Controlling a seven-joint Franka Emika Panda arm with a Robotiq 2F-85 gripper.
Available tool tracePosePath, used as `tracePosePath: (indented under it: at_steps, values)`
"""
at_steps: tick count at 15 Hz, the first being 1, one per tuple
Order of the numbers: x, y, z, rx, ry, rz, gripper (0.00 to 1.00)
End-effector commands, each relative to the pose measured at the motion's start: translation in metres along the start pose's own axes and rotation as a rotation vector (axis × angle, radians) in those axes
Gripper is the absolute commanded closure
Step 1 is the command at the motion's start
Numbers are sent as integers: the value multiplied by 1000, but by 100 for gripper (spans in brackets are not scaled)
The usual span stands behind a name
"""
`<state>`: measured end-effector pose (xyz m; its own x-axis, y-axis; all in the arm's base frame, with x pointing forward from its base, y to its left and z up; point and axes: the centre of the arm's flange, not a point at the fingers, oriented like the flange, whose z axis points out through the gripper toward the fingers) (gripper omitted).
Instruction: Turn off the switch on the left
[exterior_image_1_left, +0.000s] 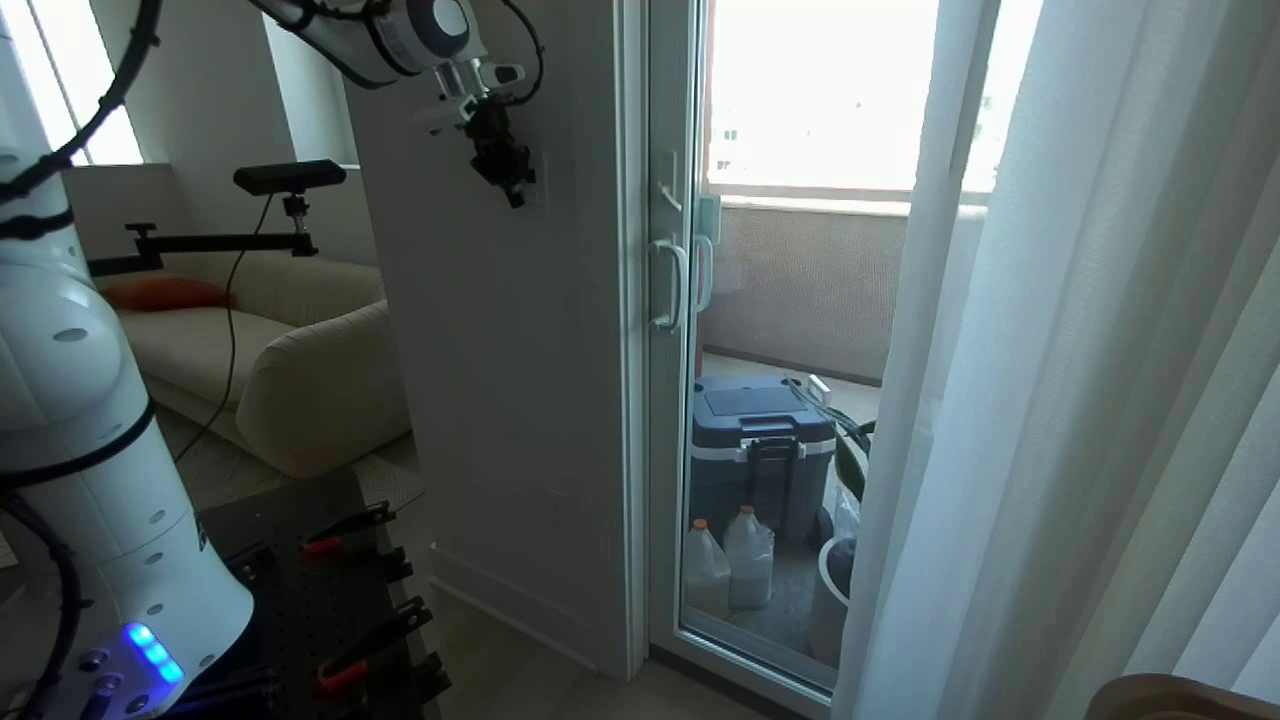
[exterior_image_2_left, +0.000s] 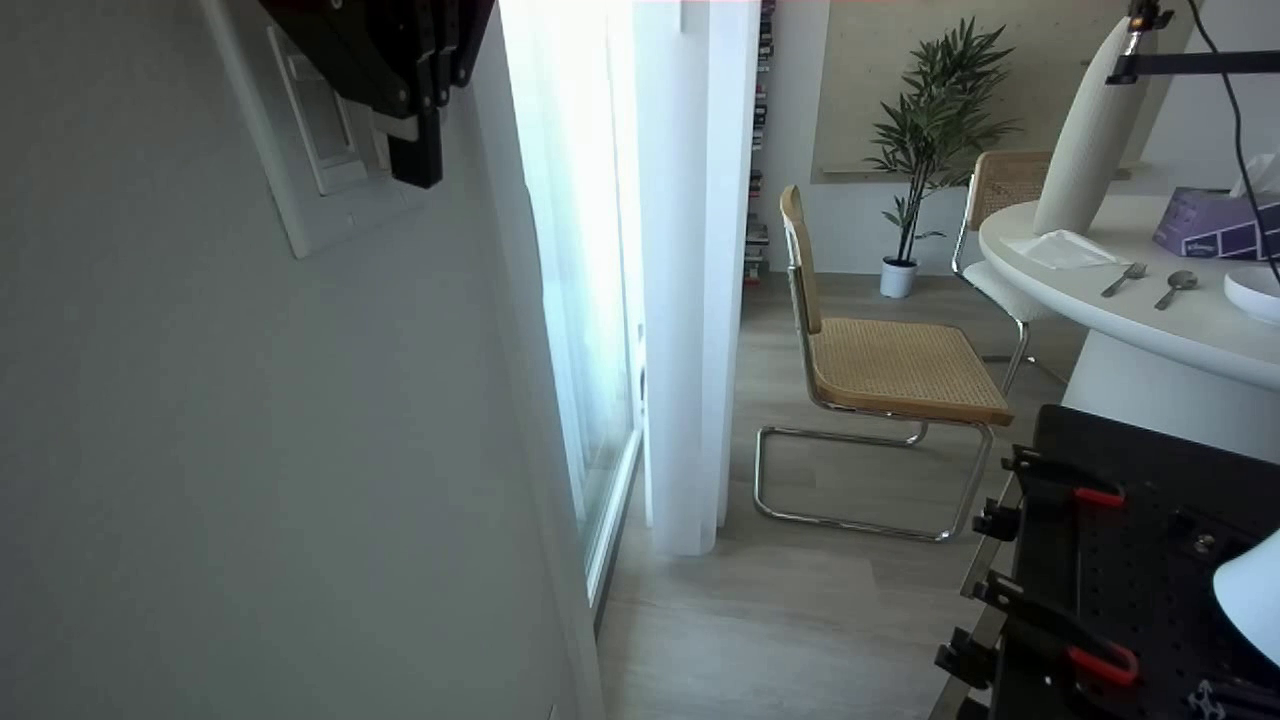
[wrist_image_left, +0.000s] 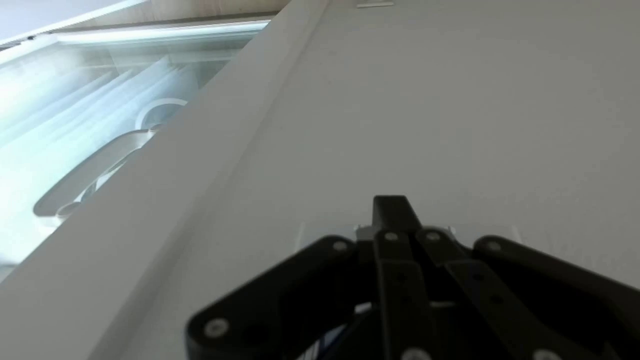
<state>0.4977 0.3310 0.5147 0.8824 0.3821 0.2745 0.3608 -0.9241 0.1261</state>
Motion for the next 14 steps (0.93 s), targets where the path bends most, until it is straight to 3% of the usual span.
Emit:
tracePosePath:
  at_steps: [1,5,14]
  values:
    - [6,1,-8,30,-57,-14,100]
    - [1,0,-10,48,-96,-23,100]
    - [-4,-21,-11,82,-60,-56,100]
